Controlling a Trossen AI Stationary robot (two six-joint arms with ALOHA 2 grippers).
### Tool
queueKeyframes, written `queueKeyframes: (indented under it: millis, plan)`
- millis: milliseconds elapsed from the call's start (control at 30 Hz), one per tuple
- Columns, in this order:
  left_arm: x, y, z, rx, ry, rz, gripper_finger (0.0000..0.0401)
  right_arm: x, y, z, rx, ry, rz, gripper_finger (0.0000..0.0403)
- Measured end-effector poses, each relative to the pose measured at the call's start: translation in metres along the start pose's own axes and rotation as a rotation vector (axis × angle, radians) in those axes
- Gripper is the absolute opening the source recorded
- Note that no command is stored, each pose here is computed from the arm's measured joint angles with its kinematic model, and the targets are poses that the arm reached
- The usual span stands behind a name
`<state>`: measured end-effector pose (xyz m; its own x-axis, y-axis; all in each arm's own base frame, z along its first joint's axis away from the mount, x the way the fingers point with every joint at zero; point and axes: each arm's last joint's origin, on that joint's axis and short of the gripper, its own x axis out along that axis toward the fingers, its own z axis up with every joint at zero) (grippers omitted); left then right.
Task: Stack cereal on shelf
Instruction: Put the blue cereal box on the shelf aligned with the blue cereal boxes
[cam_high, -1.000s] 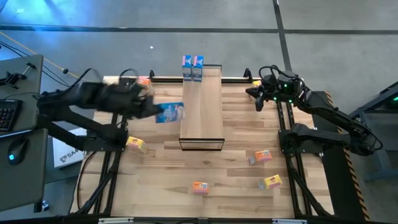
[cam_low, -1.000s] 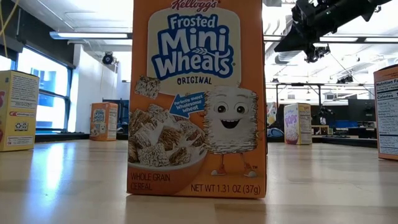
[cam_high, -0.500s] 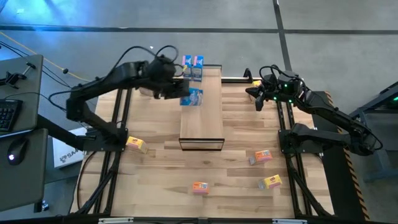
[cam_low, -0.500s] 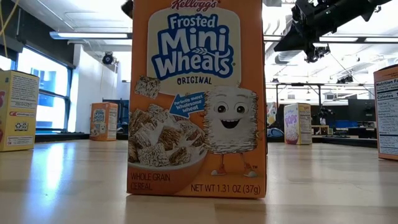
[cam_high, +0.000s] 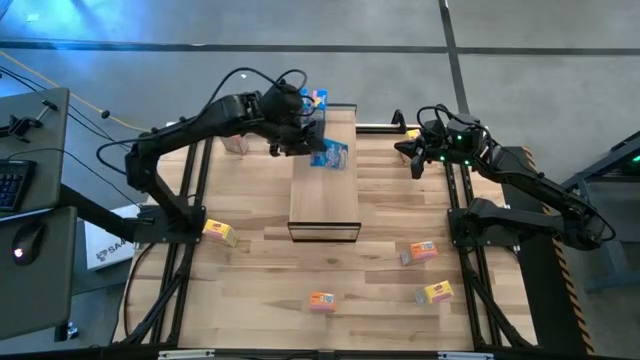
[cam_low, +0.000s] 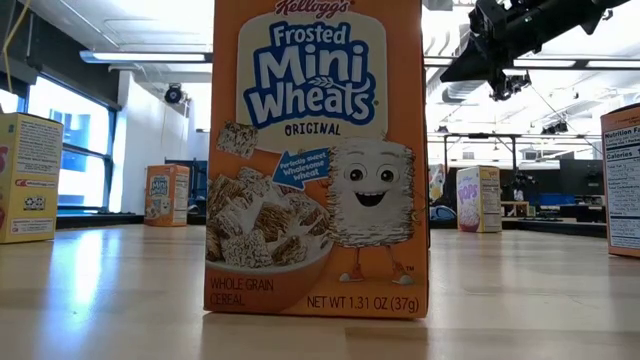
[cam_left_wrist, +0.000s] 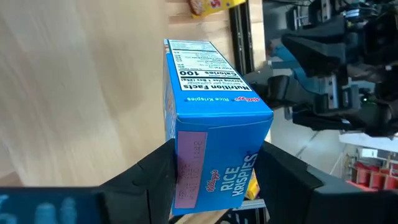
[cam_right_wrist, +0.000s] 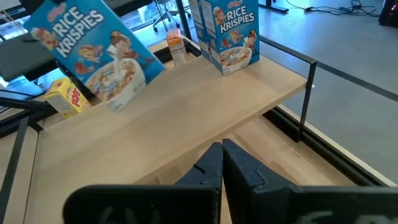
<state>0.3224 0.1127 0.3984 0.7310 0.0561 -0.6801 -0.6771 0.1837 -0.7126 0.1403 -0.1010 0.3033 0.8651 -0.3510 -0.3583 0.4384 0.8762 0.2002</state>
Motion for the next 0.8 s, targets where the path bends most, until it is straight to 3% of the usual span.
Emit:
queueKeyframes:
  millis: [333, 533, 800]
  plan:
    - [0.024, 0.01, 0.015, -0.053, -0.007, 0.065, 0.0187, 0.0, 0.0, 0.0, 0.0, 0.0, 0.0, 0.0]
    - [0.023, 0.013, 0.022, -0.073, -0.032, 0.068, 0.0188, 0.0, 0.0, 0.0, 0.001, 0.002, 0.016, 0.0]
    - [0.022, 0.015, 0.026, -0.088, -0.075, 0.088, 0.0238, 0.0, 0.001, 0.0, 0.001, 0.004, 0.03, 0.0]
